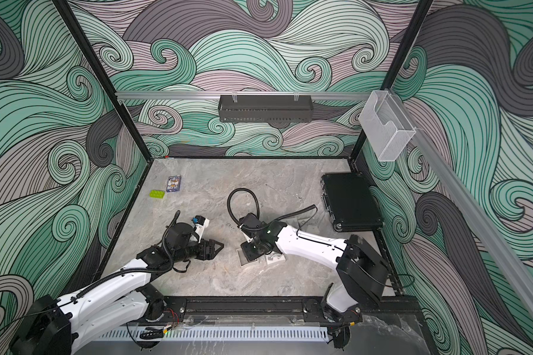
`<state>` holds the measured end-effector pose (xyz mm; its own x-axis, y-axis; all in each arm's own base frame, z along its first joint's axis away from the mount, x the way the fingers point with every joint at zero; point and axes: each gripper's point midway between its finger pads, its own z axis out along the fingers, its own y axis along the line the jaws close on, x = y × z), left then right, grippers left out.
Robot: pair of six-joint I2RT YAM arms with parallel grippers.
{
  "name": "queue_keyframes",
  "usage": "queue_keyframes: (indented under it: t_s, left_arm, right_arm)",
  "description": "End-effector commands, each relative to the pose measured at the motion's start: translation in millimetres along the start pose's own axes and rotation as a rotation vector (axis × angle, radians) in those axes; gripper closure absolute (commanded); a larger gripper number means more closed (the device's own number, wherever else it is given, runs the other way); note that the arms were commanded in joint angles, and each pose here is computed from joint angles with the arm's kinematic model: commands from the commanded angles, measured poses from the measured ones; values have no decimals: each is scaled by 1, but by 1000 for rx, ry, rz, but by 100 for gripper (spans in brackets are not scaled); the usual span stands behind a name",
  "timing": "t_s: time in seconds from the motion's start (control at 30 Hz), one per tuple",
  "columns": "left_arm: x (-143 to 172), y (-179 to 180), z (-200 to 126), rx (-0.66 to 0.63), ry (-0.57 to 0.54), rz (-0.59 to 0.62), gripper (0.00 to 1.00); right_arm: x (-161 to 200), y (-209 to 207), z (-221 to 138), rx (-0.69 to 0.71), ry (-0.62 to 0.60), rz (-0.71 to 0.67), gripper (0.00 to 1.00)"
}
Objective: Take the necklace out of the lift-off lid jewelry box
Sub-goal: Place the jewelry box at the center of the board, then take out the inner lining from the jewelry box.
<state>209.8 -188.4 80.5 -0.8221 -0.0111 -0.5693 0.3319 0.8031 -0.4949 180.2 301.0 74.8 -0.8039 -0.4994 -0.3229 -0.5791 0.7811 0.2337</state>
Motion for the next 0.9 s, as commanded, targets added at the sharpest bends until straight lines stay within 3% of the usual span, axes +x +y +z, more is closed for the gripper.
queue_keyframes:
  t_s: [0.0, 0.4, 0.53, 0.63, 0.87]
  left_arm:
    - [-3, -11, 0, 65, -13, 15, 28]
    - [7, -8, 4, 79, 2, 27, 29]
    - [8, -10, 8, 93, 8, 26, 29]
    - [9, -13, 11, 110, 17, 24, 30]
    - [12, -14, 20, 116, 32, 15, 32]
  right_arm:
    - [-1, -3, 12, 46, 26, -13, 66]
    - [6, -10, 47, 121, 78, -12, 51]
    - [7, -10, 54, 127, 84, -18, 50]
    - [9, -11, 59, 137, 97, -26, 54]
    - [8, -7, 60, 110, 69, -27, 81]
